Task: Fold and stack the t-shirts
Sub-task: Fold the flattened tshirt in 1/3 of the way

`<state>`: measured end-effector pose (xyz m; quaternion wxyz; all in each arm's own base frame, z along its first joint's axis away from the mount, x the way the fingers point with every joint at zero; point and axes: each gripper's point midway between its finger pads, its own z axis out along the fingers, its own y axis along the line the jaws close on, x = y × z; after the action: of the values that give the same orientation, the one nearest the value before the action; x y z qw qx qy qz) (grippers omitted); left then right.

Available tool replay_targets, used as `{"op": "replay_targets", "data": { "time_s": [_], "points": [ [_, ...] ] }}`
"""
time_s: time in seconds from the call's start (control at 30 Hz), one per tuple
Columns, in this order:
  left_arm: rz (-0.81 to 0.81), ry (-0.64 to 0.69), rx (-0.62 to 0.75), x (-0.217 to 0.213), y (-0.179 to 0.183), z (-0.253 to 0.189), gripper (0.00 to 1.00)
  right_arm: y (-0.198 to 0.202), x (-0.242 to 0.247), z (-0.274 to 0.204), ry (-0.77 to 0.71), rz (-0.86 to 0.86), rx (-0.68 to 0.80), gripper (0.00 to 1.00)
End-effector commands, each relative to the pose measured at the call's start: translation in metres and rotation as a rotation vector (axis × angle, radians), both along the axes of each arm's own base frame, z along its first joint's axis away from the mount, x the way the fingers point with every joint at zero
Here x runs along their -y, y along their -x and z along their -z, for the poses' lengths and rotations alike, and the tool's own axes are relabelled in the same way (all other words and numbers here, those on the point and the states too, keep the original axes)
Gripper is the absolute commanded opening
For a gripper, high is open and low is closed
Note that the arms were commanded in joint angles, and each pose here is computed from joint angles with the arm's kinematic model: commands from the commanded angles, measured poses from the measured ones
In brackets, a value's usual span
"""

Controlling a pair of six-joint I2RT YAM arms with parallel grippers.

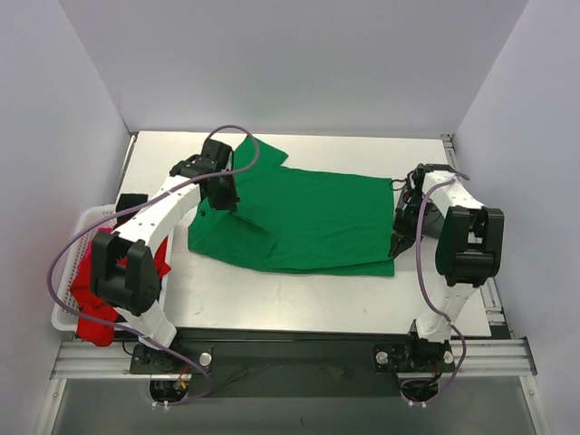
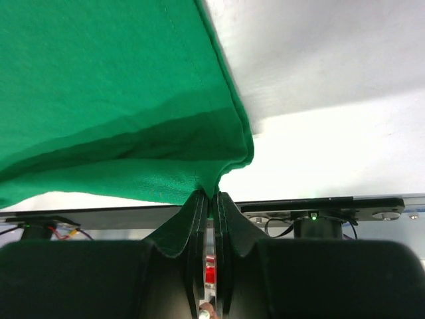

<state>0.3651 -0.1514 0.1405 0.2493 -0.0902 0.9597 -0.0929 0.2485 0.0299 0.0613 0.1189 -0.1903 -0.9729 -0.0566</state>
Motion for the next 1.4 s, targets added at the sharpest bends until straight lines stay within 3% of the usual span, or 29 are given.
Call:
{"op": "replay_targets", "data": {
  "time_s": [0.0,0.47,1.37],
  "points": [
    [0.069,0.036,0.146,0.012,-0.038,-0.032,0.00,-0.007,0.002,-0.013,-0.026,0.024,-0.002,0.00],
    [0.094,0.130,0.307,0.012,-0.090,-0.064,0.00,-0.044,0.007,-0.009,-0.056,0.079,0.033,0.00],
    [0.037,0.130,0.363,-0.013,-0.101,-0.072,0.00,-0.066,0.019,0.000,-0.083,0.142,0.033,0.00]
  ]
}}
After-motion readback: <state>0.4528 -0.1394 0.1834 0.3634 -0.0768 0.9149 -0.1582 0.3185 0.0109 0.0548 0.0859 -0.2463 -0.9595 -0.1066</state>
